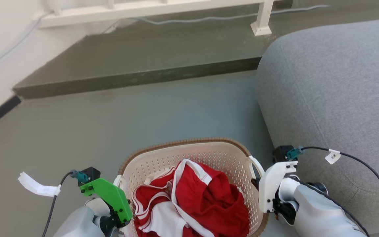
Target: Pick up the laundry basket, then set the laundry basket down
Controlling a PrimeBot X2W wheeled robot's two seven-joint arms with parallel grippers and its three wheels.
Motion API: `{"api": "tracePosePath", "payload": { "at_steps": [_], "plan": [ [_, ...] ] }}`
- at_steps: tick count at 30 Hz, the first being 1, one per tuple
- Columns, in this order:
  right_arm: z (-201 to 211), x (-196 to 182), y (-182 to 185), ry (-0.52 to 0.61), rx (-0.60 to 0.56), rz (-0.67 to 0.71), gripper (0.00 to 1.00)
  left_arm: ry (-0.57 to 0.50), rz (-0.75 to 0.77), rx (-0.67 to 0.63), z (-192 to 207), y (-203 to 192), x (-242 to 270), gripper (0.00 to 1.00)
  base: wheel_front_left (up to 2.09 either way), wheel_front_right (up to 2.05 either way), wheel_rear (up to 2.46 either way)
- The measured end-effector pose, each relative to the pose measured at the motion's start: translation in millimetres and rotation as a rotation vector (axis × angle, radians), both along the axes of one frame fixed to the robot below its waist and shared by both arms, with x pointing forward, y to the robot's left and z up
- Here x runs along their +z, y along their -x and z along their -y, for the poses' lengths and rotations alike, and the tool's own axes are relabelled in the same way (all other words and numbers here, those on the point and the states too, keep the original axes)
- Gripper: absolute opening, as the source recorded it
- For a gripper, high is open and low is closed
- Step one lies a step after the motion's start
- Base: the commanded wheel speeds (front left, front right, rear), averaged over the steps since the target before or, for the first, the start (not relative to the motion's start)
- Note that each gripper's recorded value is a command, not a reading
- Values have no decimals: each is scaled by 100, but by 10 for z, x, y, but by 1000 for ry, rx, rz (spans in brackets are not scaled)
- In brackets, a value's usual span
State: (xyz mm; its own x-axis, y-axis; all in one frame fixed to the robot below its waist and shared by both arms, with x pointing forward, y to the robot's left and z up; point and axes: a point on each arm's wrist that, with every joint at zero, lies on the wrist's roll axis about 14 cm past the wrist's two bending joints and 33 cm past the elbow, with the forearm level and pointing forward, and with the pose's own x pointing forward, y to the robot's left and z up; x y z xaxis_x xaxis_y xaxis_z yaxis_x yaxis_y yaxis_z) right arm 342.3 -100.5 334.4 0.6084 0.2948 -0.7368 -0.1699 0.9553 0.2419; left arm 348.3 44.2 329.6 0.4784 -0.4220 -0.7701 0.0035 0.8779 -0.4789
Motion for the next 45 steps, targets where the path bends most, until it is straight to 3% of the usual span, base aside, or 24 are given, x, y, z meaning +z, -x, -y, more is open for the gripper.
{"api": "tracePosePath", "payload": {
  "at_steps": [45],
  "plan": [
    [-5, 84, 201, -28, -23, 8, 0, -4, 0, -10, 3, 195, 80, 0, 0, 0, 0]
  ]
}}
